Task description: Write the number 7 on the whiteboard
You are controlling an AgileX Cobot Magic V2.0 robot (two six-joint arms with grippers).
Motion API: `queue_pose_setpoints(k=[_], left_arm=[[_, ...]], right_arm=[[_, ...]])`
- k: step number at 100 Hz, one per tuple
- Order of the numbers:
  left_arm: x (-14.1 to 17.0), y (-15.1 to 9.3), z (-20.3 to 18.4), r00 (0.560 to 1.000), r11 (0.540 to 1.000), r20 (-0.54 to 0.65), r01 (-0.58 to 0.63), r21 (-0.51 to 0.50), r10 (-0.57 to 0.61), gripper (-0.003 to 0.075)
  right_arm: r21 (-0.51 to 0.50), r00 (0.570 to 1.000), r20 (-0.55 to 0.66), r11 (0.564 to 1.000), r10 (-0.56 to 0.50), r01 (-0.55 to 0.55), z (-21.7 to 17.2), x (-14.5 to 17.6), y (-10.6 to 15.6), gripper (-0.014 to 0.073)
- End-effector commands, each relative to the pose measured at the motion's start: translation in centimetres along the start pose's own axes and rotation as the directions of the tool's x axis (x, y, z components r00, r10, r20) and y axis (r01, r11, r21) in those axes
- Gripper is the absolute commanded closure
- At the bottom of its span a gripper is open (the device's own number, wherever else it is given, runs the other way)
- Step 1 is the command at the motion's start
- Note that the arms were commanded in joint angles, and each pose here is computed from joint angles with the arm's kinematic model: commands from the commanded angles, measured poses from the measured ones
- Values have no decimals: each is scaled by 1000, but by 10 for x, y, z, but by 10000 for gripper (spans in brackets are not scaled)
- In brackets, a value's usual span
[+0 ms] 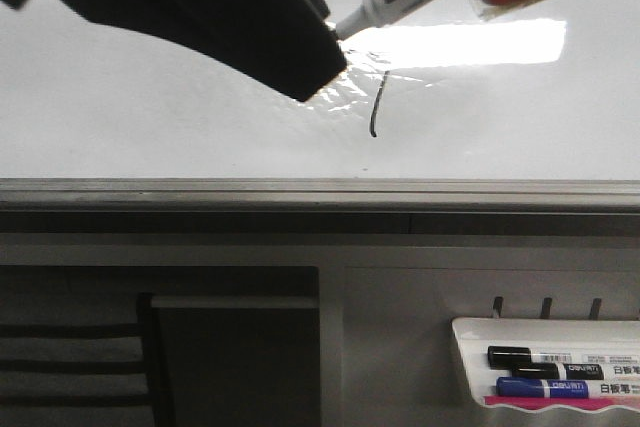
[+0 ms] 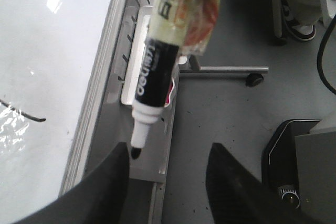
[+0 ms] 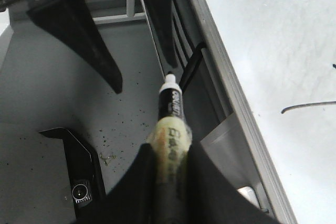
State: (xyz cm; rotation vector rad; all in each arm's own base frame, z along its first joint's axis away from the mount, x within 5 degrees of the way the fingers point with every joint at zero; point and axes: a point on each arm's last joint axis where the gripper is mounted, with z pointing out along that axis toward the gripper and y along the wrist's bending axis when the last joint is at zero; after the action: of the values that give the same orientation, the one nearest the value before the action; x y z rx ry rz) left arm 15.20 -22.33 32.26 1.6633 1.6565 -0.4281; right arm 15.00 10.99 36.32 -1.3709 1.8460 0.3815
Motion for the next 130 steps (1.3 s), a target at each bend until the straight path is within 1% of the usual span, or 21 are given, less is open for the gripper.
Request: queue_pose_setpoints(k=[1,5,13,23,29,38,69,76,91,100,114,130], left_arm=[[-19,5,-7,994,998,108,0,-67,7,384],[-20,6,-5,993,997,115,0,-77,9,384],[-22,8,-2,992,996,125,1,-93,10,384],[-24,7,0,992,996,128,-3,-90,15,384],[-26,4,0,990,996,135,-17,-87,29,384],[-30,1,1,987,995,148,-45,-90,58,384],[-31,1,2,985,994,159,-46,-99,62,391],[-31,1,2,985,994,159,-46,-99,62,422],[-31,1,2,985,994,159,-46,-99,62,548],[-31,1,2,985,994,159,-46,-99,62,607],[-31,1,2,985,994,159,-46,-99,62,671],[-31,1,2,985,994,159,-46,-99,62,716]], right_arm=[[39,997,67,999,-22,20,-11,-12,-1,648],[38,997,66,999,-32,29,-11,-11,-1,648],[29,993,58,994,-102,101,-11,-11,0,648],[21,991,56,993,-120,119,-11,-11,1,648],[15,988,55,989,-147,146,-10,-11,2,648],[14,987,55,989,-149,148,-10,-11,2,648],[-3,988,47,989,-149,149,-10,-10,4,648],[-7,988,45,989,-149,149,-10,-10,4,648],[-6,988,48,989,-147,148,-10,-10,4,648],[-24,989,46,989,-144,145,-10,-9,6,648],[-28,989,51,990,-139,141,-10,-10,6,648],[-39,989,47,989,-139,141,-10,-9,7,648]])
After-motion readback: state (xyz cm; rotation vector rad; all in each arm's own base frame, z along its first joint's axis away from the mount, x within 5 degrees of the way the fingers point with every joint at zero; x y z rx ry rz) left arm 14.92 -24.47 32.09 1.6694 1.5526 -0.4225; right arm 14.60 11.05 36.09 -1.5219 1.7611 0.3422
